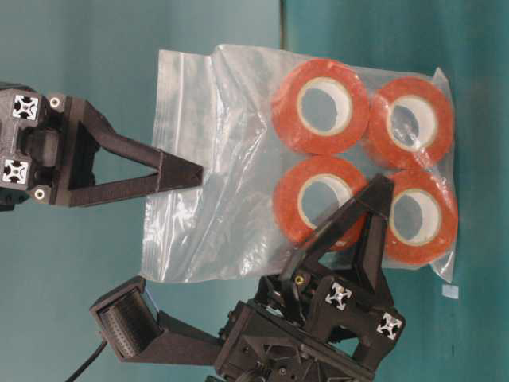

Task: Hand over the clear zip bag and make it stand upright.

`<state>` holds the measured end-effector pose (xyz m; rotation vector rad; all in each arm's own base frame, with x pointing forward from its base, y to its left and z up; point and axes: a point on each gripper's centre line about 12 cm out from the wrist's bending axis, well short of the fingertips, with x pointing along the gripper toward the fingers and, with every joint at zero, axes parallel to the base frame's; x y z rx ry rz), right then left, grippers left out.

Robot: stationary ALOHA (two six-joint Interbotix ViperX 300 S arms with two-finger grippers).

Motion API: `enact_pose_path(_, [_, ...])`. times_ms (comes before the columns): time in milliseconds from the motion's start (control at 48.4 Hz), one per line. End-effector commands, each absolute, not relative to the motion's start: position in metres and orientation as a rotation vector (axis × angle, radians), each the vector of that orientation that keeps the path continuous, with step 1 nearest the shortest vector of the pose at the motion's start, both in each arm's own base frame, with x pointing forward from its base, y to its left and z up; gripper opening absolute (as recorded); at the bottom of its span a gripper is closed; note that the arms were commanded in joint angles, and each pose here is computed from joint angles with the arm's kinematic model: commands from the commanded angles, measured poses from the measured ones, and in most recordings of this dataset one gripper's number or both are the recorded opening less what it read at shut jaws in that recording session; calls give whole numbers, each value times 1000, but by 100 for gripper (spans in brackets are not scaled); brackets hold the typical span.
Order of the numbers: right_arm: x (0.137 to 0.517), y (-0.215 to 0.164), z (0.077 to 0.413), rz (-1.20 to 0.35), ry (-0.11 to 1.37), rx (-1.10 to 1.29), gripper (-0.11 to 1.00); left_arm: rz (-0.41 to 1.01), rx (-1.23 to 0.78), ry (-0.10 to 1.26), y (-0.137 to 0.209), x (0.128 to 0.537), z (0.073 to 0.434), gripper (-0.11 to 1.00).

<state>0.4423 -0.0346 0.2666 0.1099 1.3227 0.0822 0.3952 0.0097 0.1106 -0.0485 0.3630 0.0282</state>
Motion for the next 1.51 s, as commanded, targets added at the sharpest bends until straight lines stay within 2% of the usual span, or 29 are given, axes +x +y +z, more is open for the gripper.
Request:
enact_pose_path(0, [440,-32,282,75,1278,119,3,28,-42,336,11,400,118,24])
enact_pose_path(103, [438,-31,282,77,1282,121,4,29,-43,335,11,400,118,24])
enact_pose_path(207, [434,-29,283,80,1293,121,16,29,-43,335,11,400,118,24])
enact_pose_path(269, [432,-27,283,83,1297,127,29,27,-43,336,10,400,118,24])
enact_pose_path(413, [424,-24,294,74,1275,133,71,28,-42,336,11,400,118,24])
enact_pose_path(496, [418,-24,301,68,1261,132,88,29,-43,334,11,400,119,24])
enact_pose_path(703, [390,-26,311,43,1240,107,86,29,-43,329,11,400,120,24])
enact_pose_path(889, [368,-29,322,14,1152,109,86,26,-42,329,10,400,120,24])
enact_pose_path(1488, [314,-36,323,-71,937,158,86,25,-42,334,10,399,120,24])
